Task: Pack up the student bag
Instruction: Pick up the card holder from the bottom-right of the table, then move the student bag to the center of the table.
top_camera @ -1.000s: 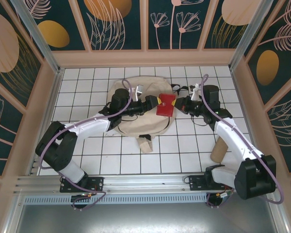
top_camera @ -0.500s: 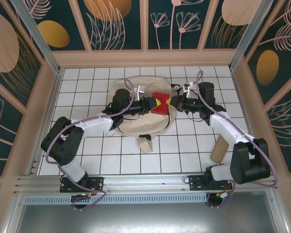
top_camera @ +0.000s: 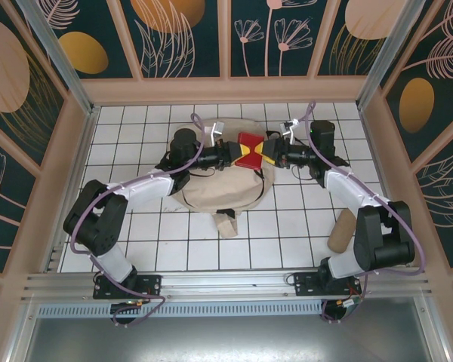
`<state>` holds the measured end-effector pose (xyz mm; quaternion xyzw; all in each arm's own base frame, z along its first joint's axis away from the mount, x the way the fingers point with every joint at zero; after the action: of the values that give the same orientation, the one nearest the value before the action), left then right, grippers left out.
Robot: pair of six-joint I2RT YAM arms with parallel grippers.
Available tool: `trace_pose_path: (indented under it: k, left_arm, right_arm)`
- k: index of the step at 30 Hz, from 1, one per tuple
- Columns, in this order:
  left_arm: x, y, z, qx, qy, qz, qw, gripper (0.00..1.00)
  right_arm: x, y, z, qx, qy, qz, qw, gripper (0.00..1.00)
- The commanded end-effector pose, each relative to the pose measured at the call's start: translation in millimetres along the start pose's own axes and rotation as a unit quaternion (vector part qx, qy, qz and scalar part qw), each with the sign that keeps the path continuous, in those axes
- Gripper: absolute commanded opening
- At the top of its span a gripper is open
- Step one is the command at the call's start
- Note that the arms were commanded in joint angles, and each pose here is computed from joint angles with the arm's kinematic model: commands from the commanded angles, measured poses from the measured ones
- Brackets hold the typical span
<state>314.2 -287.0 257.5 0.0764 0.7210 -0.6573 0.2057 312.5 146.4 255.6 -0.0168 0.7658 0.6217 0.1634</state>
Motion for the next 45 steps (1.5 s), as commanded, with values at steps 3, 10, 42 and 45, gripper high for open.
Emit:
trace_pose_path:
  k: [3, 10, 42, 45]
  left_arm:
    - [-17, -34, 4, 0.055, 0.015, 0.036, 0.998, 0.09]
    - [-35, -14, -6, -0.014, -0.015, 0.034, 0.999, 0.67]
    - [6, 131, -71, -0.447, 0.052, 0.057, 0.891, 0.26]
    - [29, 132, -74, -0.434, 0.051, 0.035, 0.899, 0.27]
  right_arm:
    - [-9, 31, 0, -0.059, 0.018, -0.074, 0.995, 0.35]
    - [-17, 27, 3, -0.032, -0.02, -0.071, 0.997, 0.06]
    - [7, -83, 97, 0.188, -0.04, 0.295, 0.936, 0.02]
    - [23, -90, 88, 0.212, -0.028, 0.287, 0.934, 0.01]
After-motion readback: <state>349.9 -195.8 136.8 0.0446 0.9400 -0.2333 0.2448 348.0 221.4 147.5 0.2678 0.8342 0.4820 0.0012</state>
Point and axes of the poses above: each hand's point on the last joint's axis, 136 mm out from that joint toward the fingers, its own z axis out along the fingers, its own y axis along the line the jaws close on, x = y × z, the point moved 8 cm from there along -z, back along the fingers, and after that the axes turned 7 degrees about z, right-handed, at the moved point
